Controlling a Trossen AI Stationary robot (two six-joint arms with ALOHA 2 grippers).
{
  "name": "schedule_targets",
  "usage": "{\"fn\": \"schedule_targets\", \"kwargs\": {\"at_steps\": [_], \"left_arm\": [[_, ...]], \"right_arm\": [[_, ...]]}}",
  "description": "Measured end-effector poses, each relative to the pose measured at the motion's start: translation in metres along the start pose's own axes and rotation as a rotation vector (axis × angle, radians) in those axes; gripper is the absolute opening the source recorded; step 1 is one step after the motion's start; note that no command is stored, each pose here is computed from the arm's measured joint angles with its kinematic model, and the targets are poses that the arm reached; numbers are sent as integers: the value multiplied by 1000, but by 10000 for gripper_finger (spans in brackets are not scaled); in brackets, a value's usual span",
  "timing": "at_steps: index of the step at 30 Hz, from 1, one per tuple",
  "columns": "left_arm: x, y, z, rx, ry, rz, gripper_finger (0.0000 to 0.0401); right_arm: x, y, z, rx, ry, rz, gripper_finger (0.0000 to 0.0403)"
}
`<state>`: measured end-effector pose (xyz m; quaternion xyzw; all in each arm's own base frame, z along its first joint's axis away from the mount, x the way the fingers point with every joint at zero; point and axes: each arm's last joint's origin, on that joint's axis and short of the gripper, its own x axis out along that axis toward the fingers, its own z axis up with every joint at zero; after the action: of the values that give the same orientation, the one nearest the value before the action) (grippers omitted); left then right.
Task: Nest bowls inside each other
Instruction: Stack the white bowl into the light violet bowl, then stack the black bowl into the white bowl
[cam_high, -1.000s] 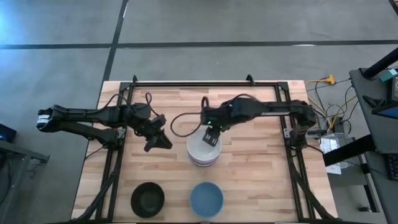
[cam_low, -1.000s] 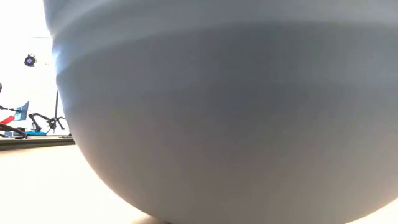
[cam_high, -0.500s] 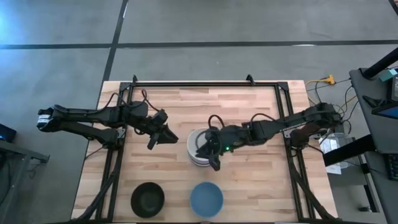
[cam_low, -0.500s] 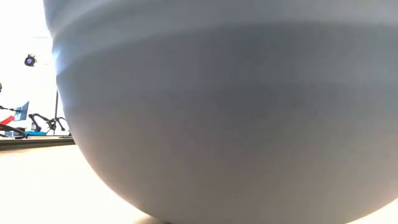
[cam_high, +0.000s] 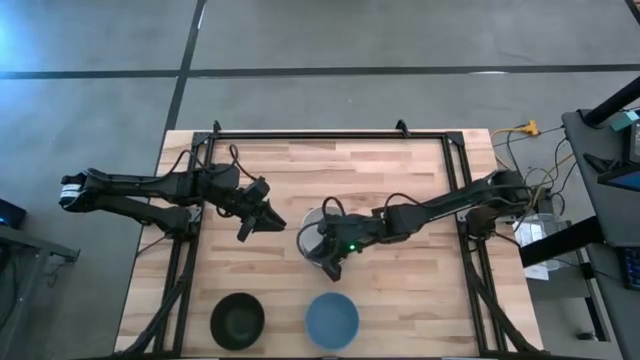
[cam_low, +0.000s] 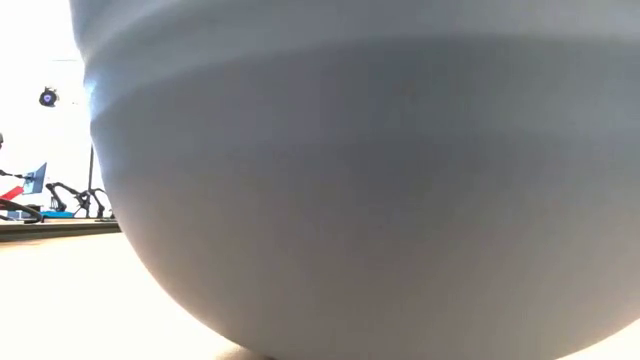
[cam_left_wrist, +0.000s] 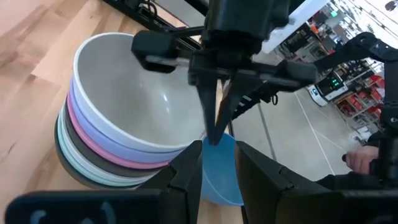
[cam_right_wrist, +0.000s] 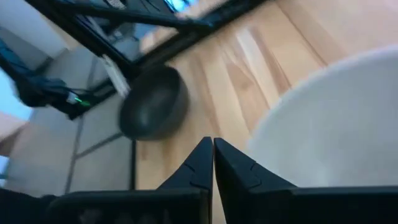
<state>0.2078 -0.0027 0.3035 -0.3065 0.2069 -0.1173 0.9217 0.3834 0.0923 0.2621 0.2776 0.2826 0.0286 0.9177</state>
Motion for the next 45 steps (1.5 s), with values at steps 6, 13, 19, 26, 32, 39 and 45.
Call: {"fn": "schedule_targets", "kwargs": {"at_steps": [6, 13, 19, 26, 32, 39, 45], "left_arm": [[0, 0, 0, 0, 1, -5, 79], [-6, -8, -7, -71, 104, -116, 79], [-14, -38, -40, -168, 328, -171, 79], [-28, -90, -86, 21, 397, -117, 77], [-32, -102, -122, 108, 444, 92, 47], [-15, -89, -151, 32, 619, 280, 34], [0, -86, -164, -108, 638, 411, 33]], "right_arm": [[3, 3, 4, -1, 49, -37, 9], [-25, 21, 29, -54, -29, 9, 9], [-62, 30, 31, -85, -37, -77, 9], [-103, 34, 18, -57, -87, -292, 9], [-124, 38, 9, -32, -148, -407, 9], [-123, 34, 2, -38, -148, -463, 9], [-120, 30, -5, -53, -87, -480, 9]]}}
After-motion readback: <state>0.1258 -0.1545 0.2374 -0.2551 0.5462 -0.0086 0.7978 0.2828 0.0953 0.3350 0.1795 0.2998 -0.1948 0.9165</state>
